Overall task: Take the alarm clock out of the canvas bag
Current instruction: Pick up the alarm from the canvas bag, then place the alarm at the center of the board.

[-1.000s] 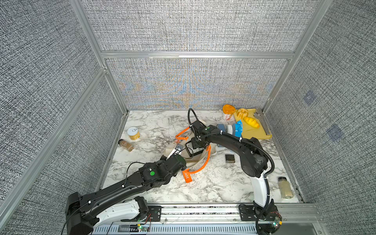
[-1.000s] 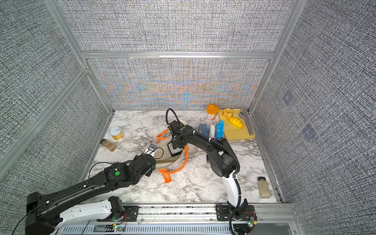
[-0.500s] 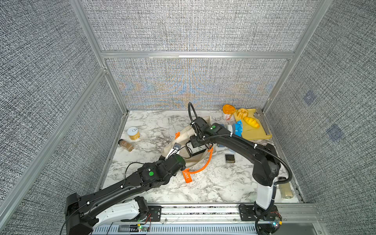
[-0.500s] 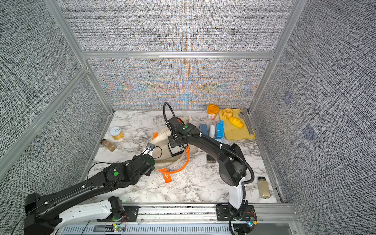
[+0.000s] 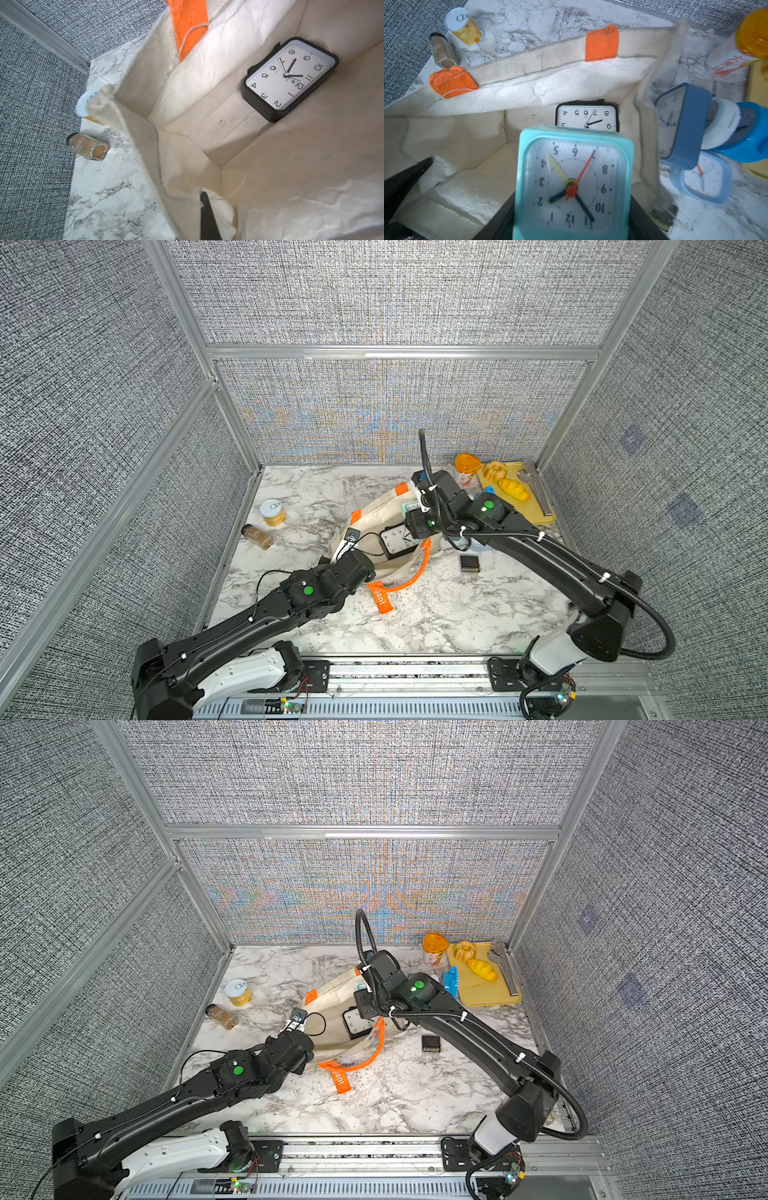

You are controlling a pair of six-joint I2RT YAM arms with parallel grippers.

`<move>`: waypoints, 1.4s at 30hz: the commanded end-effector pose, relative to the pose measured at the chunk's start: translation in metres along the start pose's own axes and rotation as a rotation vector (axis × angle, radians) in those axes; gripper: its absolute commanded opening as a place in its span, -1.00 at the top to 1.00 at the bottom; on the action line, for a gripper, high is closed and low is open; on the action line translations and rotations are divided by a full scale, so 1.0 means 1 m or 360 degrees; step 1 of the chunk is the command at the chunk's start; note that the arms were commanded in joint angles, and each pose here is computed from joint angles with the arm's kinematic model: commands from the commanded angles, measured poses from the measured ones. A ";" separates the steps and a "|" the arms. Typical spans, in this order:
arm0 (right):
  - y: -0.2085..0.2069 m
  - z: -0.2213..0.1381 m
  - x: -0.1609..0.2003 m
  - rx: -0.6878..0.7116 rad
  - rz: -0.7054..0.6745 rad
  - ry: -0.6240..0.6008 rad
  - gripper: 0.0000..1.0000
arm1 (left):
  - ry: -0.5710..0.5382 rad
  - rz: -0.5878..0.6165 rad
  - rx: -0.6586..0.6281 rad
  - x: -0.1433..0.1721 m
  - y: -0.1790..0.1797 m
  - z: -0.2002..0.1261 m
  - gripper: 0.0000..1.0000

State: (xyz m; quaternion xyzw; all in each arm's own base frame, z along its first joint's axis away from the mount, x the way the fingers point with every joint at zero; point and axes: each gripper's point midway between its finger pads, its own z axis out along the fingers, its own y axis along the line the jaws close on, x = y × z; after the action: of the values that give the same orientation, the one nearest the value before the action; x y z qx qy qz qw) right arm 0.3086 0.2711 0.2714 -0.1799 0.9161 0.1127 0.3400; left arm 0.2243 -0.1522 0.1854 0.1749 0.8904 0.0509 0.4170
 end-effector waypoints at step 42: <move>-0.146 -0.017 0.143 0.0304 0.0662 0.0343 -0.20 | -0.0282 -0.0249 0.0260 -0.133 0.011 -0.049 -0.73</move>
State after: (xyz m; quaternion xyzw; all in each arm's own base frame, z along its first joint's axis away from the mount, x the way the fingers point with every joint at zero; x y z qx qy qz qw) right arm 0.2506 0.0926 0.1797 0.0282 0.9726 0.0541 0.2244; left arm 0.2689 -0.1829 0.3147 0.1479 0.8627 -0.0548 0.4805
